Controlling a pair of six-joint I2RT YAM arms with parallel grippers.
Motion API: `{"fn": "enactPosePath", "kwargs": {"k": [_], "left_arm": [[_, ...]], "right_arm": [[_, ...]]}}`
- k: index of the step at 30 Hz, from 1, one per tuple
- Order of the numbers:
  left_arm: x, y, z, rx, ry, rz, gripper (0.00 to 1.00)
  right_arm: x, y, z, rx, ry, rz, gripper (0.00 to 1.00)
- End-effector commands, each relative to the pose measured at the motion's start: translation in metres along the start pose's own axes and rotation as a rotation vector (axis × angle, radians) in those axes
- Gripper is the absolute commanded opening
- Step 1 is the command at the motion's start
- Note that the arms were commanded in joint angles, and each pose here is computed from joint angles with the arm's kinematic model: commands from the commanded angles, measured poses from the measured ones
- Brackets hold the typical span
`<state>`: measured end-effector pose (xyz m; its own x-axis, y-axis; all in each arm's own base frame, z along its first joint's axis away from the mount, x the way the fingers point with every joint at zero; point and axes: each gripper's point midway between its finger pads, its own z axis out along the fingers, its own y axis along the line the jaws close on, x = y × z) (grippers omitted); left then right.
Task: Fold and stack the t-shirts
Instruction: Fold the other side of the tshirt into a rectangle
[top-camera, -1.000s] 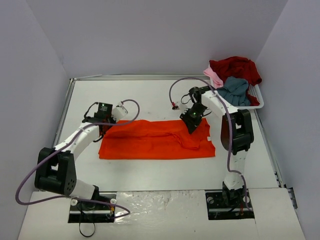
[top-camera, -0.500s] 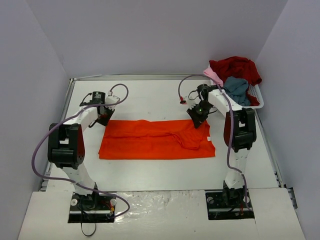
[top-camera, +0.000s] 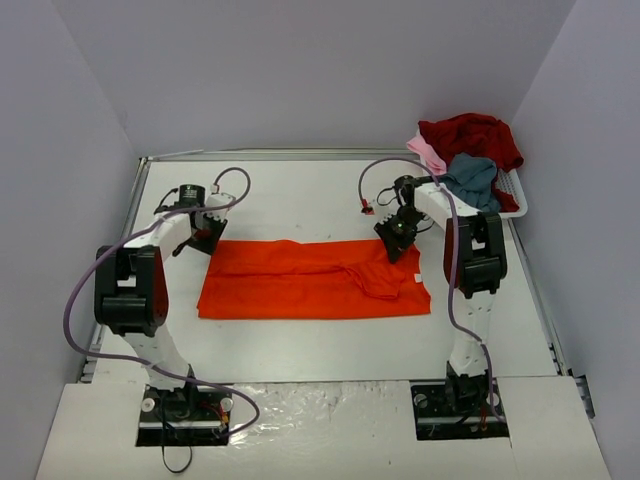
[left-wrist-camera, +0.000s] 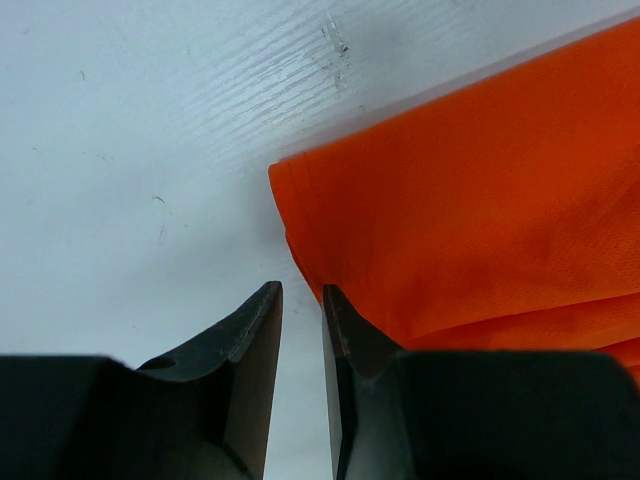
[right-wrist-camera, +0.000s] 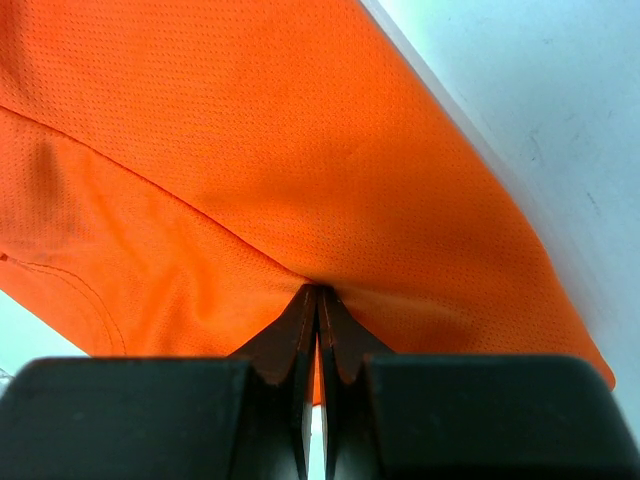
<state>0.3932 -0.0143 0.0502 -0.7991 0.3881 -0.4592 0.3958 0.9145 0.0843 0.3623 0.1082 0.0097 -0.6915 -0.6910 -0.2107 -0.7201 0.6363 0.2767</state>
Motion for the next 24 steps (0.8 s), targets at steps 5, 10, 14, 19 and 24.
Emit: {"fn": "enactPosePath", "kwargs": {"k": [5, 10, 14, 19, 24], "left_arm": [[-0.014, 0.009, -0.008, 0.062, -0.043, -0.104, 0.25], [-0.016, 0.014, -0.005, 0.080, -0.053, -0.156, 0.25], [-0.021, 0.014, -0.002, 0.105, -0.064, -0.179, 0.25], [-0.027, 0.009, -0.002, 0.157, -0.087, -0.202, 0.25], [-0.033, 0.008, -0.006, 0.195, -0.113, -0.220, 0.25]], "right_arm": [[0.035, -0.005, 0.032, -0.019, 0.120, 0.043, 0.00], [0.040, -0.005, 0.037, -0.023, 0.133, 0.046, 0.00], [0.042, -0.005, 0.039, -0.023, 0.140, 0.046, 0.00], [0.045, -0.007, 0.042, -0.020, 0.153, 0.048, 0.00], [0.048, -0.007, 0.044, -0.019, 0.164, 0.052, 0.00]]}}
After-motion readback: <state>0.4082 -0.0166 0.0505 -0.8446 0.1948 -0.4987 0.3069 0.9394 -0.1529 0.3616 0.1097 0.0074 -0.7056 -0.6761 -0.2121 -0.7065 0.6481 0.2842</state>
